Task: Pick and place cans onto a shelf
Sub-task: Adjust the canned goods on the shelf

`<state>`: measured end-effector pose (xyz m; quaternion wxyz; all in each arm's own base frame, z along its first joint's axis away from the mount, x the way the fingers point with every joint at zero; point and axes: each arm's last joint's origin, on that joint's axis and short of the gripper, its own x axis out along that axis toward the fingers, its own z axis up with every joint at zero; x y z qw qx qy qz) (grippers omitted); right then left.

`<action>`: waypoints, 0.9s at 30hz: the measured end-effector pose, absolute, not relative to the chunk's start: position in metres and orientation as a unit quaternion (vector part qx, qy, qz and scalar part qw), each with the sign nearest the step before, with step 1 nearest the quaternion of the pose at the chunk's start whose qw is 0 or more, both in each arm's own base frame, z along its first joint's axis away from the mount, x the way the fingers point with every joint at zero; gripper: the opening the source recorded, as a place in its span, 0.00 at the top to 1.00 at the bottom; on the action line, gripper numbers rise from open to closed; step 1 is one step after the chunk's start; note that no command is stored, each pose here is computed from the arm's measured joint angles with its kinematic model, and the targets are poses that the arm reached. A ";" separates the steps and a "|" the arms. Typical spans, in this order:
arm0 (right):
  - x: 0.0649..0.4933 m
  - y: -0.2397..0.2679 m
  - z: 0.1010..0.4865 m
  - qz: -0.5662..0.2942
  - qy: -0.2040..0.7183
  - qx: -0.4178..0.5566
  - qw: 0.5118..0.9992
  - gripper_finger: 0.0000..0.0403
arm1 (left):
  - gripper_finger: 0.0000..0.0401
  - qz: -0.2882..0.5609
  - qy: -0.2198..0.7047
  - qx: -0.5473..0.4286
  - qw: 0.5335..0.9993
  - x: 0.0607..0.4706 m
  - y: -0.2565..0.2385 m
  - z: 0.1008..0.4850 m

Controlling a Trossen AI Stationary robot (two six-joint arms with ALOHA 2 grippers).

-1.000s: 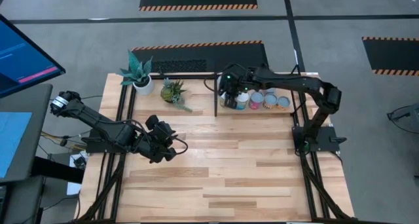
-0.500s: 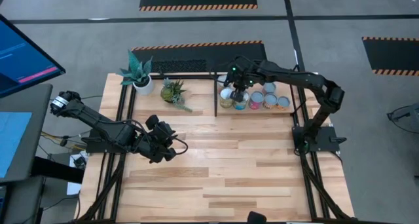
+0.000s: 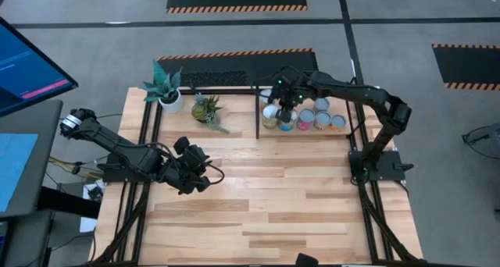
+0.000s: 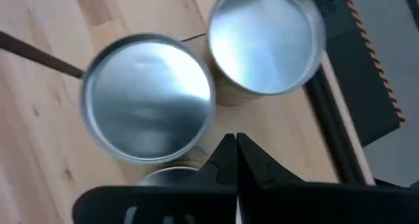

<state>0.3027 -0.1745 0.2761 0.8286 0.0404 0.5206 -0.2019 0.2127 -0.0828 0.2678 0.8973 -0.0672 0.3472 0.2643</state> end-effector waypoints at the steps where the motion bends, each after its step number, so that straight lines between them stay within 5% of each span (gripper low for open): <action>1: 0.303 -0.174 0.276 -0.199 0.521 0.044 0.829 0.98 | 0.83 0.265 0.346 -0.067 0.897 0.213 -0.083 0.268; 27: 0.307 -0.191 0.260 -0.215 0.521 0.068 0.824 0.98 | 0.83 0.264 0.347 -0.068 0.897 0.213 -0.083 0.268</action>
